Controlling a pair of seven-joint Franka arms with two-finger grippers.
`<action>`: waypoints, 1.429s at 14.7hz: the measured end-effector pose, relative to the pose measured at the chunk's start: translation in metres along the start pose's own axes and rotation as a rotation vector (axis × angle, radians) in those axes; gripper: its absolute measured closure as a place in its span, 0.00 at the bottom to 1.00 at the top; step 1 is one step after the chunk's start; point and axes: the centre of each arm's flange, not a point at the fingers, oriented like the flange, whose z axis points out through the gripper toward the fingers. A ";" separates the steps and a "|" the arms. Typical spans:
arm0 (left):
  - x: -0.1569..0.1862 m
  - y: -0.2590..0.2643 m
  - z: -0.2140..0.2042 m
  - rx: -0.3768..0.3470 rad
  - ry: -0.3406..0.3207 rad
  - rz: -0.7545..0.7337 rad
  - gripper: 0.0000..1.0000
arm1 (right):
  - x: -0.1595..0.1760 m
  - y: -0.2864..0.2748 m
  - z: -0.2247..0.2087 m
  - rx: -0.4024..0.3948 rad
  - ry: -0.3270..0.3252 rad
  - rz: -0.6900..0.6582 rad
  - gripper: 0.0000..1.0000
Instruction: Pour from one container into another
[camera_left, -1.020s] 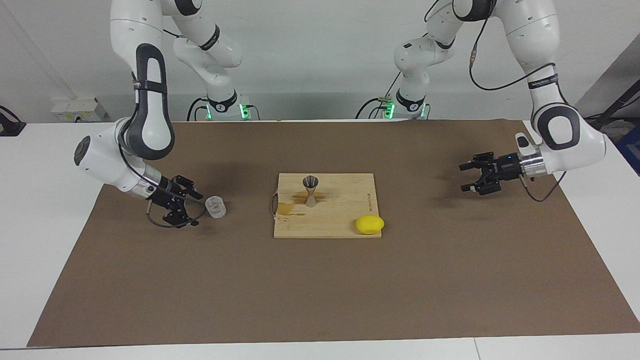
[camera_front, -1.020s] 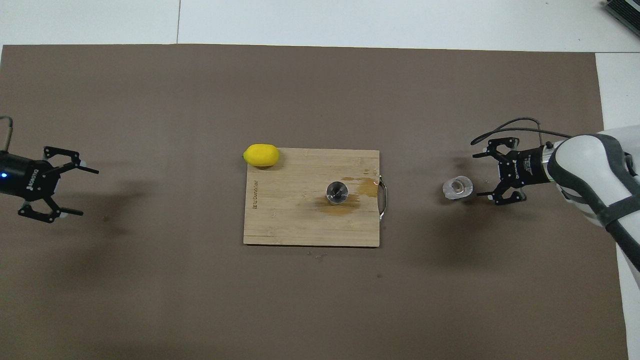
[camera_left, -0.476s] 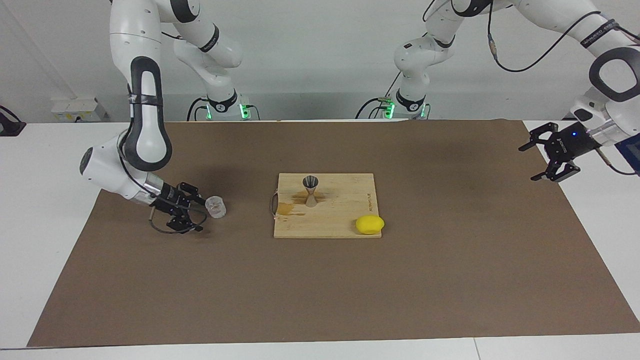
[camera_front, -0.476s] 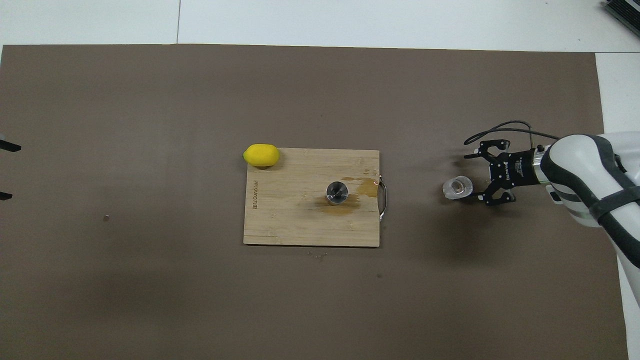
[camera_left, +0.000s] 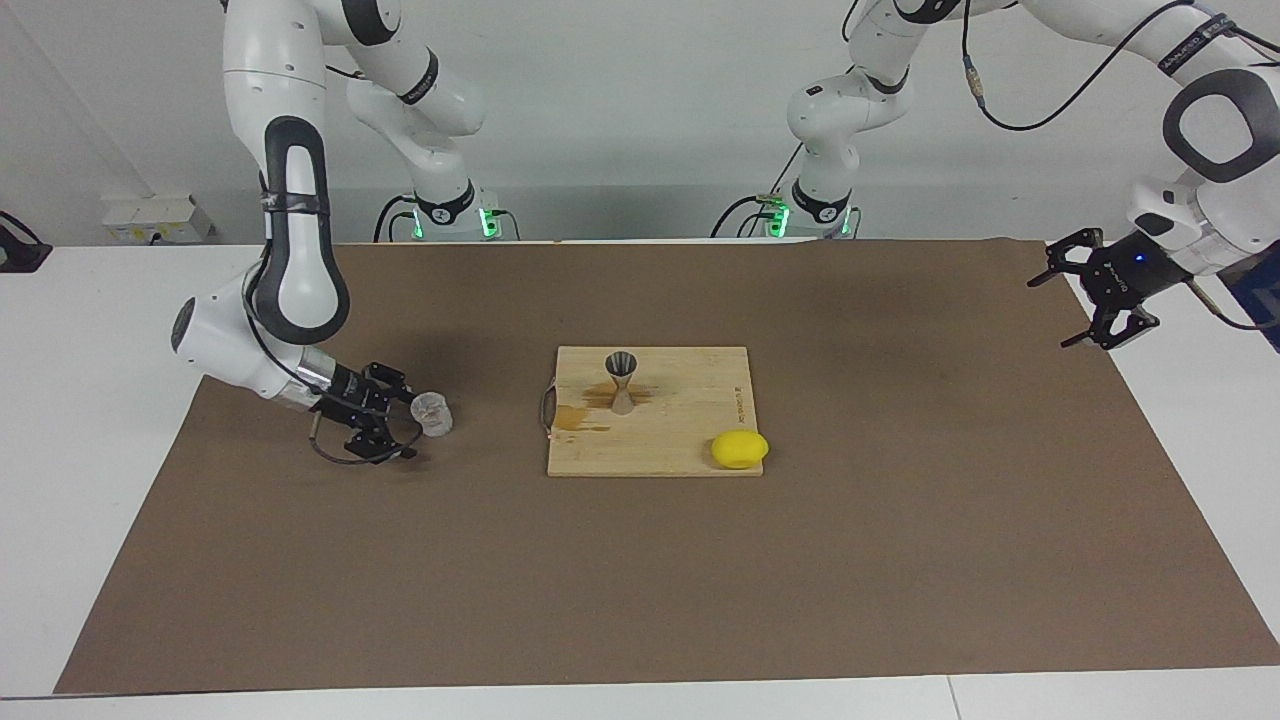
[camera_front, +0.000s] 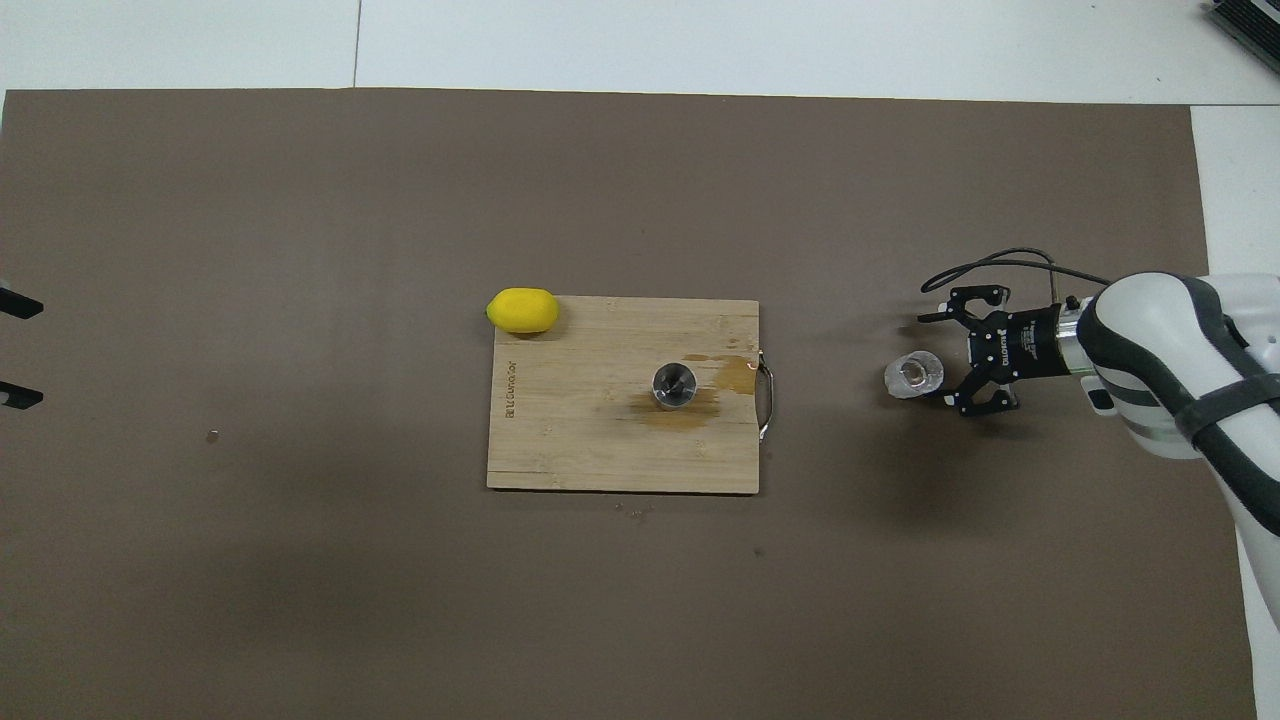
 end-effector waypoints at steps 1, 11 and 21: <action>0.017 0.016 -0.009 0.002 -0.022 -0.040 0.00 | 0.000 0.002 0.002 -0.001 -0.005 0.006 0.00; 0.087 0.074 -0.019 0.042 -0.150 -0.824 0.00 | 0.007 0.023 0.015 -0.004 -0.085 0.094 0.00; 0.072 0.086 -0.055 0.222 -0.111 -1.065 0.00 | 0.009 0.035 0.009 0.031 -0.133 0.300 0.01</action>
